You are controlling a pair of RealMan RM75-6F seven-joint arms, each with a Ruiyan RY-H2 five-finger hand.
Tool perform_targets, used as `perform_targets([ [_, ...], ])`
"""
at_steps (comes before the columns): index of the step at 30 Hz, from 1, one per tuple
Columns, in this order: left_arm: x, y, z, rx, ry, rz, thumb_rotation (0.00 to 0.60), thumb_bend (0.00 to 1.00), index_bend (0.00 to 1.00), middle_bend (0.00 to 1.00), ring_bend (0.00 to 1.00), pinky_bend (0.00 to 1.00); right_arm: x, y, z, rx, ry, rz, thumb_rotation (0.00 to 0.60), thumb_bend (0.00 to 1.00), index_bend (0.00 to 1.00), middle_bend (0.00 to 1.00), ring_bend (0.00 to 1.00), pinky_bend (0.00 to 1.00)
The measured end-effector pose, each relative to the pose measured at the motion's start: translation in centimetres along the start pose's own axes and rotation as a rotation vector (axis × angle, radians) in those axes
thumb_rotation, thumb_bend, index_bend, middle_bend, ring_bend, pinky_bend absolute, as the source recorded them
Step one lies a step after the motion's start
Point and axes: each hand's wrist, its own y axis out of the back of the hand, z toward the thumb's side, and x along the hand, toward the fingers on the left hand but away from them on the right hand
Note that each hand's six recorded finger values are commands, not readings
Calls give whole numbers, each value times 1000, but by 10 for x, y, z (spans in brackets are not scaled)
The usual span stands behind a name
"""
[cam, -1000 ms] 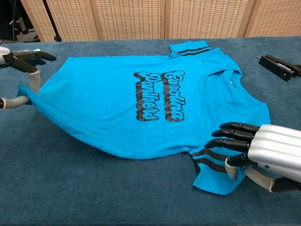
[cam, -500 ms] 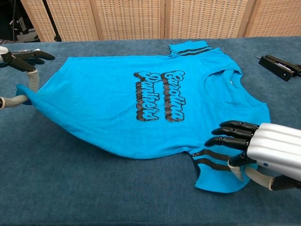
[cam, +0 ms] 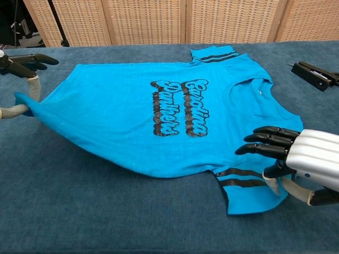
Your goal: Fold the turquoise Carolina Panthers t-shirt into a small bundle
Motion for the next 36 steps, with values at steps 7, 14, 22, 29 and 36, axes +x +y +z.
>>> perform_targets([
  [7, -3, 2, -1, 2, -1, 10, 600, 441, 797, 0, 0, 0, 4, 9, -8, -31, -21, -27, 600, 620, 614, 129, 0, 0],
  [14, -9, 10, -2, -7, -9, 34, 600, 441, 797, 0, 0, 0, 11, 29, -18, -81, -44, -80, 600, 620, 615, 132, 0, 0],
  [22, -29, 9, -5, -10, -26, -10, 600, 440, 797, 0, 0, 0, 29, 38, -13, -104, 16, -77, 600, 620, 617, 139, 0, 0],
  [29, -48, 8, -3, 8, -59, -46, 600, 440, 797, 0, 0, 0, 42, 42, -1, -91, 96, -48, 600, 620, 618, 139, 0, 0],
  [36, -61, 4, -2, 33, -68, -77, 600, 440, 797, 0, 0, 0, 51, 42, 10, -59, 147, -29, 600, 620, 619, 140, 0, 0],
])
